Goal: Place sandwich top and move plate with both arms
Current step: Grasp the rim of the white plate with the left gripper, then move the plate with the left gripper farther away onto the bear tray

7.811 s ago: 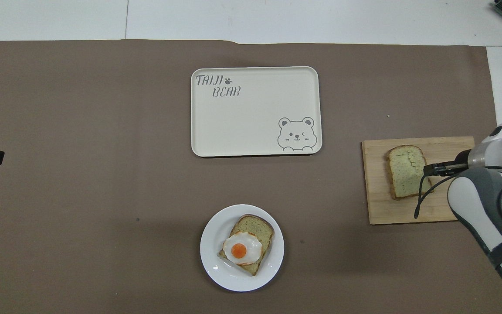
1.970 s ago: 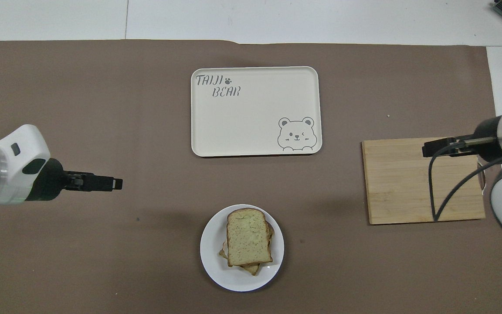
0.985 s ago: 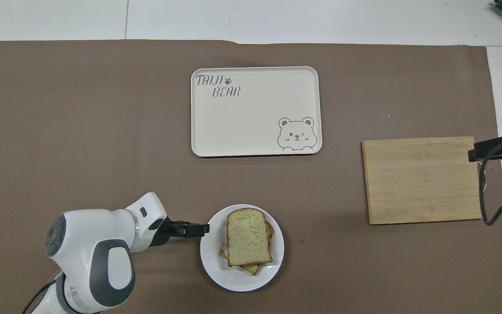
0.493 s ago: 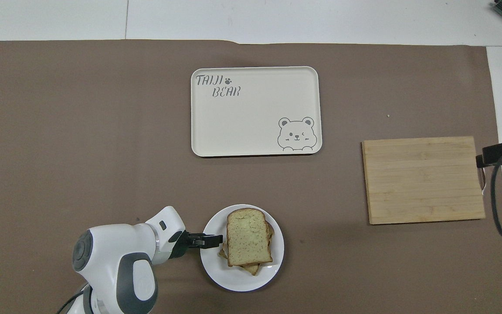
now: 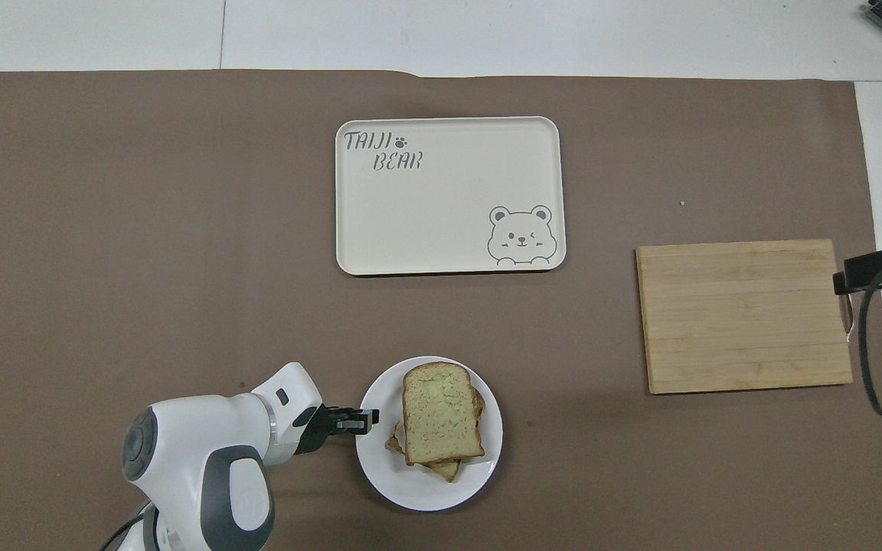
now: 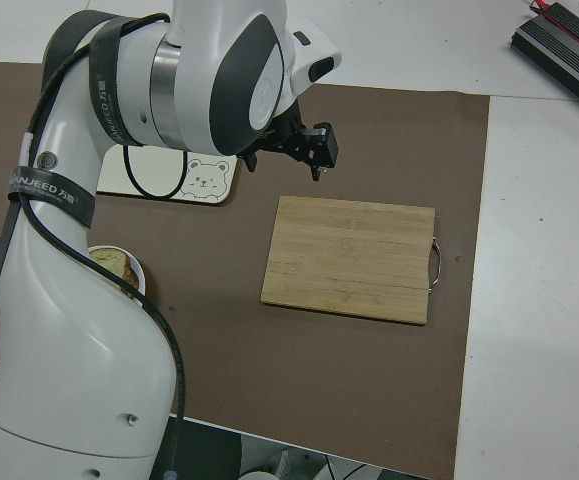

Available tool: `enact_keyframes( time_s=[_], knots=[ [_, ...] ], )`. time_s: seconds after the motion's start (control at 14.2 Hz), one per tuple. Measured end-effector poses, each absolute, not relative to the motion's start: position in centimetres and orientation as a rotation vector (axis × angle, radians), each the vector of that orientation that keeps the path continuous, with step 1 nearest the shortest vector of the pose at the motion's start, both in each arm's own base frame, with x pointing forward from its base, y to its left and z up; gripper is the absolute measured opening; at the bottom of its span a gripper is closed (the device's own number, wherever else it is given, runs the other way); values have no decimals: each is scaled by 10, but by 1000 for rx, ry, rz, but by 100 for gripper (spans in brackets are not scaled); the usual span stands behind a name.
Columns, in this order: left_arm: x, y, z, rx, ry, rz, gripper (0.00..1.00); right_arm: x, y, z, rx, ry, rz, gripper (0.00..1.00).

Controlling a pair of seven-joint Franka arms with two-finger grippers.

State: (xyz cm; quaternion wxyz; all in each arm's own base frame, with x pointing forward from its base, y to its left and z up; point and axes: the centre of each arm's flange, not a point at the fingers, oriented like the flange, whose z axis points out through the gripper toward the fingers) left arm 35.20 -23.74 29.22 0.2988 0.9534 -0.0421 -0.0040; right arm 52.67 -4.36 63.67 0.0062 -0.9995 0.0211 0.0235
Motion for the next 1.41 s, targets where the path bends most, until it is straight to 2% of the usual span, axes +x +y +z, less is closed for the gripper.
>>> enact_keyframes(
  time_s=[0.28,0.49,0.63,0.91,1.41],
  knots=[
    [364,-231,304,2509,-66,36,10,527,-44,637,-3128,66,74,100],
    [394,-215,325,2481,5,113,8,527,-44,637,-3128,66,74,100],
    [417,-201,340,2438,41,119,5,527,-44,637,-3128,66,74,100],
    [472,-182,362,2385,22,185,5,527,-44,637,-3128,66,74,100],
    [564,-191,386,2352,17,318,5,527,-44,637,-3128,66,74,100]
  ],
)
